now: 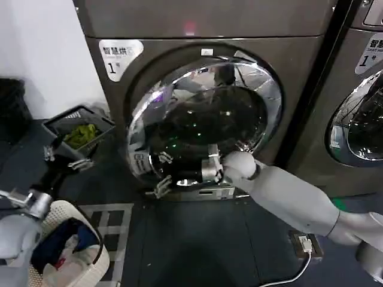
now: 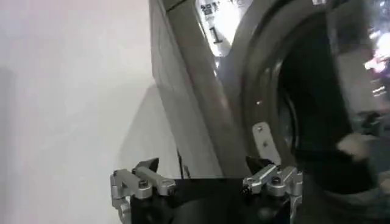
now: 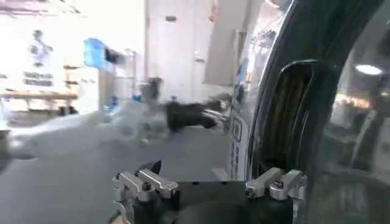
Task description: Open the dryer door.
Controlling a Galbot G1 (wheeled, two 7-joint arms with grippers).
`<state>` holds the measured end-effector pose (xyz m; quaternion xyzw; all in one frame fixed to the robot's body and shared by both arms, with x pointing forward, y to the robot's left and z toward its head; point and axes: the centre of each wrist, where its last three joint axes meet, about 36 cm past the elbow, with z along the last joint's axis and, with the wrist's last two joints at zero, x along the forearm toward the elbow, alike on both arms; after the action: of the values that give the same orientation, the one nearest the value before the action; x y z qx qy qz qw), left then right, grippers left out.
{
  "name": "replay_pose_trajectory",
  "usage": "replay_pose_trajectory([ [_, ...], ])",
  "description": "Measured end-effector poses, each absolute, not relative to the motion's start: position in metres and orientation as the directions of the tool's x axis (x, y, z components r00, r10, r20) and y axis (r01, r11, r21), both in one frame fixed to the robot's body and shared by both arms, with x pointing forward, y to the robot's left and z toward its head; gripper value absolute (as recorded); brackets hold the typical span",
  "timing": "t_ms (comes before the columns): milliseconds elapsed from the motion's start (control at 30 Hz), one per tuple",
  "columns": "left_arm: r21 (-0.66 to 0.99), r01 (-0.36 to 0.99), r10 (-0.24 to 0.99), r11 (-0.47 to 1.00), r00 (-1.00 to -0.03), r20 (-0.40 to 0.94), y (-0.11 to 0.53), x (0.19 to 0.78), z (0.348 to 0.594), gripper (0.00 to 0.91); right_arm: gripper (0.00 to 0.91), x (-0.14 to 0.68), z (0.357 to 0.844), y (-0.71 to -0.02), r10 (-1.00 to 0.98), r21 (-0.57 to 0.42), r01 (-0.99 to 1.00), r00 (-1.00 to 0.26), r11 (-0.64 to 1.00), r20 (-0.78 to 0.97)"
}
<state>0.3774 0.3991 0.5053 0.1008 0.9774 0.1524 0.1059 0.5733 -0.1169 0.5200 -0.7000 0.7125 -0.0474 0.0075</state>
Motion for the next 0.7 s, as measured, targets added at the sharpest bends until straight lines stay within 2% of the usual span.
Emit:
replay_pose_trajectory([
  [200, 0.336, 0.156, 0.225, 0.929, -0.958, -0.176, 0.415, 0.393, 0.504, 0.907, 0.907, 0.573, 0.527, -0.130, -0.996, -0.067, -0.995, 0.078, -0.080, 0.031],
  [700, 0.393, 0.239, 0.316, 0.888, -0.938, -0.143, 0.419, 0.400, 0.489, 0.907, 0.907, 0.564, 0.536, -0.169, -0.953, -0.064, -0.952, 0.297, -0.300, 0.055],
])
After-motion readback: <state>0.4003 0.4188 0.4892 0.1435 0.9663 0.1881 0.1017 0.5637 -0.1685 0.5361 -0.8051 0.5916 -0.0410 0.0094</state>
